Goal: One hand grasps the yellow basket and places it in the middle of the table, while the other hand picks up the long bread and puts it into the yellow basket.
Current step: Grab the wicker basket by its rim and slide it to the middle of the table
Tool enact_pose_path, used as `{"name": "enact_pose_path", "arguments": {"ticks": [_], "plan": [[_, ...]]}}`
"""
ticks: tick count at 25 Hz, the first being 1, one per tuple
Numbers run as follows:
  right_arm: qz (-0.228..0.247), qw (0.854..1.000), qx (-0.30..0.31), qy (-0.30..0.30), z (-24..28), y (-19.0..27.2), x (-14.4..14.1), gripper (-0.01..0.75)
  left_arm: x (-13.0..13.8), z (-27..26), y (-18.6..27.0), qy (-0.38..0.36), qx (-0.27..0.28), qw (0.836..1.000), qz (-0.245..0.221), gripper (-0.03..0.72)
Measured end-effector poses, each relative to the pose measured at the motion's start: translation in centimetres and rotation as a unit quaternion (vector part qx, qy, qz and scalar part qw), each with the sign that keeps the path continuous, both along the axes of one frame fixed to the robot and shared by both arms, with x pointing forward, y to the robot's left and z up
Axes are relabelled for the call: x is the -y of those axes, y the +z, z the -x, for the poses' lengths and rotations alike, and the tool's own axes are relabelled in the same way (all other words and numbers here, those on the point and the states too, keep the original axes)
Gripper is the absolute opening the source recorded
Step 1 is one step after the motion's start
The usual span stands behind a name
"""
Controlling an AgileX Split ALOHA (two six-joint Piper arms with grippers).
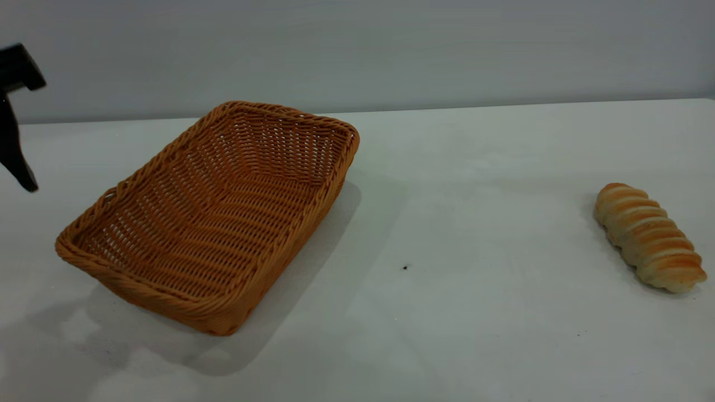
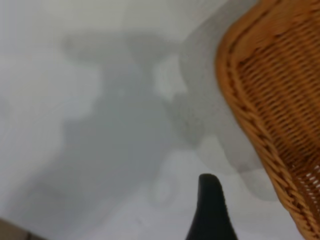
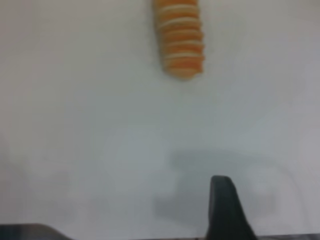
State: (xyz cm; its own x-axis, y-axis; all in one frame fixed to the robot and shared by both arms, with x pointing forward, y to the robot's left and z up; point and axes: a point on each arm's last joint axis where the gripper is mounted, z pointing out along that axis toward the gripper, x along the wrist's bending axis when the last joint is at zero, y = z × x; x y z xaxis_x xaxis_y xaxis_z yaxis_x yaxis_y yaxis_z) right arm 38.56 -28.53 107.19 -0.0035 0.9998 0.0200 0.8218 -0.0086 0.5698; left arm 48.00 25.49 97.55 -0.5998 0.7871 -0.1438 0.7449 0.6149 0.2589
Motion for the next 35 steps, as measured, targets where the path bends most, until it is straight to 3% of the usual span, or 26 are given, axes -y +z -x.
{"name": "enact_pose_path", "arguments": {"ticks": [6, 12, 20, 35], "plan": [[-0.030, 0.999, -0.002, 0.019, 0.0, 0.0, -0.6, 0.484, 0.9, -1.2, -2.5, 0.086, -0.030, 0.995, 0.049, 0.584], [-0.043, 0.999, 0.003, 0.032, 0.0, 0.1, -1.0, 0.484, 1.7, -2.5, -5.2, 0.118, -0.037, 0.989, 0.085, 0.584], [-0.038, 0.997, 0.002, 0.065, 0.2, 0.1, -1.9, 0.484, 2.1, -4.1, -7.0, 0.126, -0.047, 0.987, 0.087, 0.584], [-0.037, 0.997, 0.006, 0.065, 0.1, 0.1, -1.9, 0.484, 2.6, -6.1, -10.7, 0.128, -0.056, 0.987, 0.083, 0.582]]}}
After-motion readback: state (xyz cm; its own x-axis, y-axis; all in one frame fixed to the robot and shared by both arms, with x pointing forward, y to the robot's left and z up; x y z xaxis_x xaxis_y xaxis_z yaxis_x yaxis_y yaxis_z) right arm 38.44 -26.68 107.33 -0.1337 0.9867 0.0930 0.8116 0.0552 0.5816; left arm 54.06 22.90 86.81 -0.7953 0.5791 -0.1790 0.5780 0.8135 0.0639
